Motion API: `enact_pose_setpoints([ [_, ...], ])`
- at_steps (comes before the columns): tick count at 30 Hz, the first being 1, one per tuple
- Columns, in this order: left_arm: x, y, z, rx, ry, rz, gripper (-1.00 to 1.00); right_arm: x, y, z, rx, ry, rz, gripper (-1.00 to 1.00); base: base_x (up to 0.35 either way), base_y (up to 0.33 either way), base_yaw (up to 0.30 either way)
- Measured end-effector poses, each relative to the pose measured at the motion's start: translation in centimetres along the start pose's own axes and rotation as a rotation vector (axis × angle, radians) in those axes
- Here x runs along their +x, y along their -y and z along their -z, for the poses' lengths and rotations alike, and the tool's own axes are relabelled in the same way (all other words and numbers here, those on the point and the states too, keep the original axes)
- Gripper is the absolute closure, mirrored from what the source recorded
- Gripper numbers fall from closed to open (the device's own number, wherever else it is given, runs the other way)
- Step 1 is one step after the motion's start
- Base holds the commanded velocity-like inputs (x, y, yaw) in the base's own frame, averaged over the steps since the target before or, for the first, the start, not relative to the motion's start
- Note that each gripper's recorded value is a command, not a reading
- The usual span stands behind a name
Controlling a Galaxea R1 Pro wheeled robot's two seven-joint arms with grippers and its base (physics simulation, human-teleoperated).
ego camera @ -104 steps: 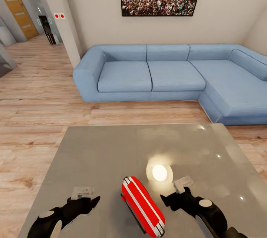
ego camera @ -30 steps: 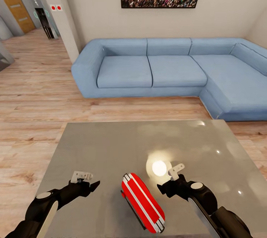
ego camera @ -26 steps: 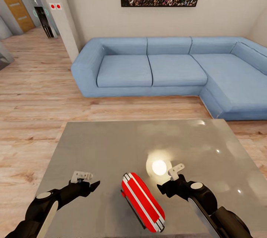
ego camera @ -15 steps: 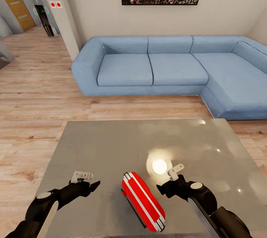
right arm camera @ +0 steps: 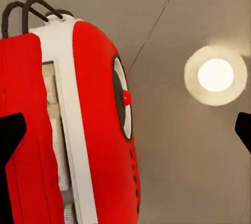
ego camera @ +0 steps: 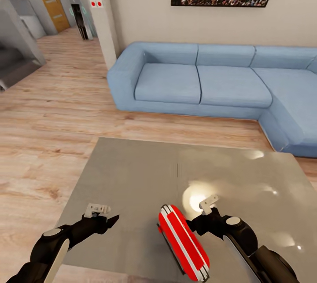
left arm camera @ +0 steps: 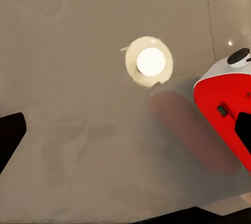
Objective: Turn on the radio receiver that's on the table in the living room.
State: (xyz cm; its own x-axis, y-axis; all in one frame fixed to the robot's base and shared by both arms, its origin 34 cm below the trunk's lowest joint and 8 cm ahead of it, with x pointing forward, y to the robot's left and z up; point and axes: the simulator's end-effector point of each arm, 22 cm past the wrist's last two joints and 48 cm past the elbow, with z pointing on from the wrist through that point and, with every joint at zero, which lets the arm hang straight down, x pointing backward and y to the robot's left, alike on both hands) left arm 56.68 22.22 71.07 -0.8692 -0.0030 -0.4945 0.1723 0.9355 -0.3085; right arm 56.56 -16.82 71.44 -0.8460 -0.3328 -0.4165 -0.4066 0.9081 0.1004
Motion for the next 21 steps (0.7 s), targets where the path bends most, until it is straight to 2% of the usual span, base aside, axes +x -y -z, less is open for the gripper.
enact_pose_setpoints([
  [5, 0.08, -0.03, -0.05, 0.0, -0.002, 0.0, -1.0, 0.1, 0.03, -0.06, -0.001, -0.002, 0.0, -1.0, 0.0, 0.0, 0.236],
  [21, 0.1, 0.01, -0.06, 0.001, -0.002, 0.001, -1.0, 0.15, -0.06, -0.1, -0.004, -0.005, -0.005, -1.0, 0.0, 0.0, 0.04],
])
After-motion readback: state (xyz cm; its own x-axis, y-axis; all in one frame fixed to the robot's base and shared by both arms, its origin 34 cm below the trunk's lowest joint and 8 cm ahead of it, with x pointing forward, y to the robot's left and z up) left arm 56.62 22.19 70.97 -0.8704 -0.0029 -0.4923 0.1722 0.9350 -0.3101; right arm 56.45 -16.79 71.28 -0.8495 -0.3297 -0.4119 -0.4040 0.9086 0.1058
